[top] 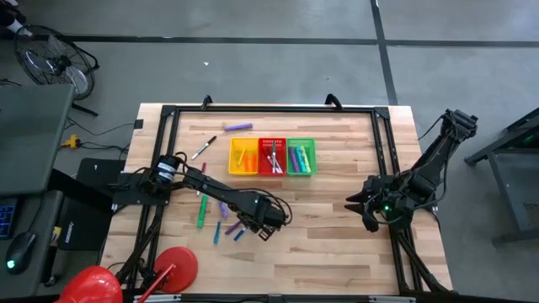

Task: Pick & Place Markers
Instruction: Put the blue marker into the red bin

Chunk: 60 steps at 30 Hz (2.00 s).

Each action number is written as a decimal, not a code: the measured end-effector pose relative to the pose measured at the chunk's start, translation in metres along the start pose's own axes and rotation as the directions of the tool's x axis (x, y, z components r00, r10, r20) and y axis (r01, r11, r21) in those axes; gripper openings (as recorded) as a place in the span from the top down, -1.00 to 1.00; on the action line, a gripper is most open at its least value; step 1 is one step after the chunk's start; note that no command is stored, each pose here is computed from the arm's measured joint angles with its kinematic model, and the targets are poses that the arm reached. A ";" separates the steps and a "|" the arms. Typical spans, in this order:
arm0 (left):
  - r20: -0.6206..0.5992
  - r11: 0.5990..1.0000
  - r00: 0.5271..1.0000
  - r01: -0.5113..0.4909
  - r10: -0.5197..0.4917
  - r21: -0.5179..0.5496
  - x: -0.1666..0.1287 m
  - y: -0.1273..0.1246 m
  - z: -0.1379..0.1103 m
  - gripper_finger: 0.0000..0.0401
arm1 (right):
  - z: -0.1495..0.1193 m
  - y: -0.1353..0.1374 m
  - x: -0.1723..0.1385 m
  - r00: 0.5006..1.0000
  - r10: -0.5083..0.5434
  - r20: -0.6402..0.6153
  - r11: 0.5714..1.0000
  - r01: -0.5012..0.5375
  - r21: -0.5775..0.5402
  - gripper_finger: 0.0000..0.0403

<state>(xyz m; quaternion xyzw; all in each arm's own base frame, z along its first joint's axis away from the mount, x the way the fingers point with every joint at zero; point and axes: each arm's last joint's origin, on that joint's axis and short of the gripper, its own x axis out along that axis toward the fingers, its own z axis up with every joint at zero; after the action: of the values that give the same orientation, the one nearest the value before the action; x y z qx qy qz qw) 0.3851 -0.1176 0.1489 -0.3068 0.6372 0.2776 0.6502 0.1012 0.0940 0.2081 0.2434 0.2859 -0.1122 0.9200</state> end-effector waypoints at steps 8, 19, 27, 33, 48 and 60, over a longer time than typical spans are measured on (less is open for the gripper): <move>-0.012 1.000 1.000 0.012 -0.012 0.000 0.000 -0.001 0.000 0.59 | 0.000 0.000 0.000 1.000 -0.003 0.007 1.000 0.003 -0.005 0.38; -0.018 1.000 1.000 0.019 -0.019 -0.001 0.000 -0.001 0.000 0.74 | 0.000 -0.002 0.000 1.000 -0.015 0.002 1.000 0.015 -0.024 0.38; -0.014 1.000 1.000 0.017 -0.017 0.000 0.000 -0.001 0.000 0.88 | 0.000 -0.002 0.000 1.000 -0.017 0.001 0.999 0.017 -0.038 0.38; -0.012 1.000 1.000 0.015 -0.015 0.004 0.000 -0.001 0.000 0.90 | 0.000 -0.002 0.000 1.000 -0.017 0.001 0.999 0.017 -0.050 0.38; 0.064 0.994 0.998 0.003 -0.010 0.114 -0.048 -0.010 0.023 0.91 | 0.000 -0.001 0.000 1.000 -0.014 0.002 0.999 0.014 -0.045 0.38; 0.151 0.982 0.988 0.006 -0.035 0.188 -0.094 -0.012 0.039 0.91 | 0.000 -0.001 0.000 1.000 -0.013 0.002 0.999 0.014 -0.044 0.38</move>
<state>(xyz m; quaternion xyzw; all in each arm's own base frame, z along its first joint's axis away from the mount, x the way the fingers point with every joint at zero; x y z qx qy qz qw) 0.4165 -0.0933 0.2429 -0.2288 0.6052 0.2325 0.7262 0.1006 0.0930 0.2073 0.2209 0.2890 -0.1123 0.9247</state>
